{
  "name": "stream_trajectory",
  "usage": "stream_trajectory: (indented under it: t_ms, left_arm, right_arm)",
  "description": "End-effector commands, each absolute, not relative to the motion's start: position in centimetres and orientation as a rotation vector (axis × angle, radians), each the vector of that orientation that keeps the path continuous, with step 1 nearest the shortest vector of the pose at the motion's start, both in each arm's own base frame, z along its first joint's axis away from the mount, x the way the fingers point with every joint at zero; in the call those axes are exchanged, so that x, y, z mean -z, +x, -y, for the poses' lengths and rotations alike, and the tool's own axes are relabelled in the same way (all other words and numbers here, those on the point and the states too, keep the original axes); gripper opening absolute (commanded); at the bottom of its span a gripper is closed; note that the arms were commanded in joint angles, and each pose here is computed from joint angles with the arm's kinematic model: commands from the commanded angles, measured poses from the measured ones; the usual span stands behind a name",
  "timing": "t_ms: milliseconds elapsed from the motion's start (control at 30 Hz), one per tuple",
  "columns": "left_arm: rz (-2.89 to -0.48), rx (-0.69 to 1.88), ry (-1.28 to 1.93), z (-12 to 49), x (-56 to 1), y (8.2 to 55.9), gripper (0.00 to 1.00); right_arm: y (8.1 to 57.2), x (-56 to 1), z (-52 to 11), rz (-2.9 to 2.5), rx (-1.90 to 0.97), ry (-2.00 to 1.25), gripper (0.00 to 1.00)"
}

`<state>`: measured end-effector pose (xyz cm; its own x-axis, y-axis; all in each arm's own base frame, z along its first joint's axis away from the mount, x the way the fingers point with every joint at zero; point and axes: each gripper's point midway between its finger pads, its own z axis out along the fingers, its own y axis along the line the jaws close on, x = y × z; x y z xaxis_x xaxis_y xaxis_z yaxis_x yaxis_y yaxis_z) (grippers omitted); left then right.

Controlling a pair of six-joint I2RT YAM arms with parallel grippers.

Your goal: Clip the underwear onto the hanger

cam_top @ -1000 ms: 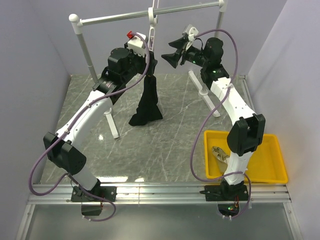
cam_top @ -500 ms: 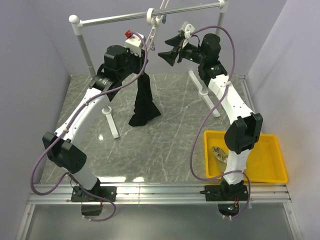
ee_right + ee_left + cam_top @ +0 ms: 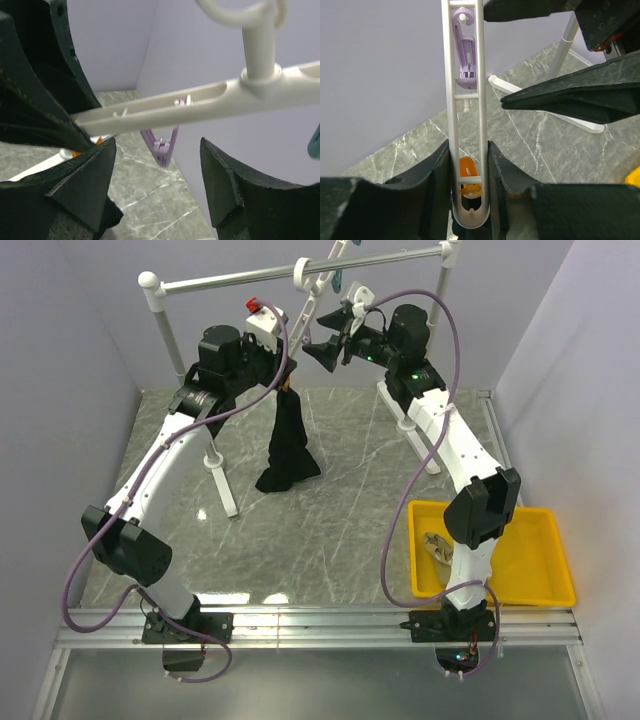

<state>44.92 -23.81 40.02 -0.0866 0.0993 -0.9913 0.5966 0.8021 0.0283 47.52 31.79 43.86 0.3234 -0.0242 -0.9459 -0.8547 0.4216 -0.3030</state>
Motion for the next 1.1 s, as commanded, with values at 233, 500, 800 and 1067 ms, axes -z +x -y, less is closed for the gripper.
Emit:
stream_trajectory:
  t_ms: [233, 500, 800, 1067]
  left_arm:
    - [-1.517, 0.592, 0.666, 25.2, -44.4, 41.1, 0.10]
    - [-1.502, 0.638, 0.697, 25.4, -44.5, 40.3, 0.09]
    - [-1.515, 0.667, 0.720, 25.5, -44.0, 39.9, 0.09]
    - [-1.528, 0.672, 0.712, 25.6, -43.6, 40.1, 0.09]
  right_arm:
    - [48.7, -44.5, -33.3, -1.108, -0.547, -0.978, 0.77]
    - [49.1, -43.7, -33.1, -1.112, -0.499, -0.981, 0.78]
    - [49.3, -44.1, -33.2, -1.095, -0.471, -0.952, 0.74]
    - [48.5, -45.2, -33.7, -1.081, -0.535, -0.904, 0.63]
